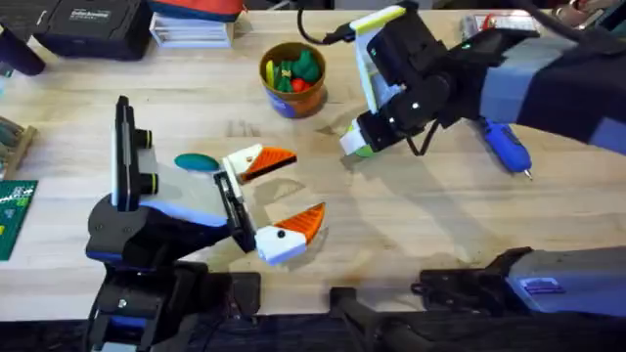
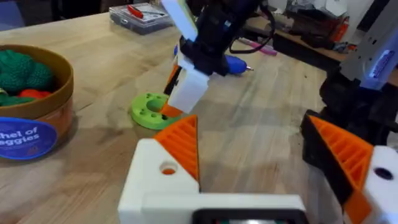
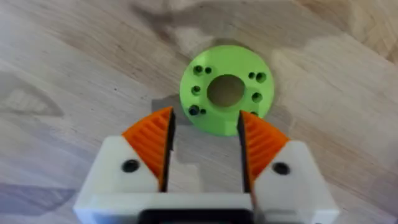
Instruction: Pick up the gripper from the table and insert it into the empty holder that is missing its gripper. Then pick up a screw, insert it into the mounting hole, and use the screwdriver to tighten it. Finally, clean up the table by picking up the vegetable and placing it into the bucket.
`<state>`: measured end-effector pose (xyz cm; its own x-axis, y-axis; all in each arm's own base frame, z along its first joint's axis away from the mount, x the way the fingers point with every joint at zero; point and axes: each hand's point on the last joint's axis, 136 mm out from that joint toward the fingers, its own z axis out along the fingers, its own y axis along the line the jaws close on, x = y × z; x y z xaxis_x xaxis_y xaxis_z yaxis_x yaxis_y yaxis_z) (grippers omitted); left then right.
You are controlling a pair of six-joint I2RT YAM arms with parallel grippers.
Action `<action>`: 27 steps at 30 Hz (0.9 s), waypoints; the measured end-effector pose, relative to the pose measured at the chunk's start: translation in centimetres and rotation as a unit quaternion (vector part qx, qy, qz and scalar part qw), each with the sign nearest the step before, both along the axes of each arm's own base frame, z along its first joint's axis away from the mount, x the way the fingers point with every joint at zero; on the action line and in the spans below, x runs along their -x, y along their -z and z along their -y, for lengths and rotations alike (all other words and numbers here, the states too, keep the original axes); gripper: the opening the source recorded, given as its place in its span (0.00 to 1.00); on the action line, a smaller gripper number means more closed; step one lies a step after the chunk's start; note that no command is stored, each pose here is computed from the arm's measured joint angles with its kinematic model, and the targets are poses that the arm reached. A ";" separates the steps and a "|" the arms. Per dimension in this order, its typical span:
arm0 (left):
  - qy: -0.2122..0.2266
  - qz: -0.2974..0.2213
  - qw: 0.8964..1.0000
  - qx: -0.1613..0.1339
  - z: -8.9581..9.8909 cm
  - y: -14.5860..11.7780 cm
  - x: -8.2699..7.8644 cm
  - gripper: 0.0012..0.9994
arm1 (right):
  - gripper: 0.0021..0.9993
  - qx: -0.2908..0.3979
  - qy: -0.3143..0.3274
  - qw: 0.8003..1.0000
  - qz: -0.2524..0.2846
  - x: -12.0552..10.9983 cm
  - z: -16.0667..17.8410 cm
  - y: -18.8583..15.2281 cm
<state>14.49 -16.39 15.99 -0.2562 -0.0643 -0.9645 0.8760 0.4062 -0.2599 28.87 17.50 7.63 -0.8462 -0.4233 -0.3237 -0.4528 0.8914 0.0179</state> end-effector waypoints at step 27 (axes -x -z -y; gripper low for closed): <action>0.000 0.000 1.000 0.000 0.0 0.0 0.0 0.99 | 0.24 0.024 -0.023 0.999 -0.014 0.7 -1.1 1.9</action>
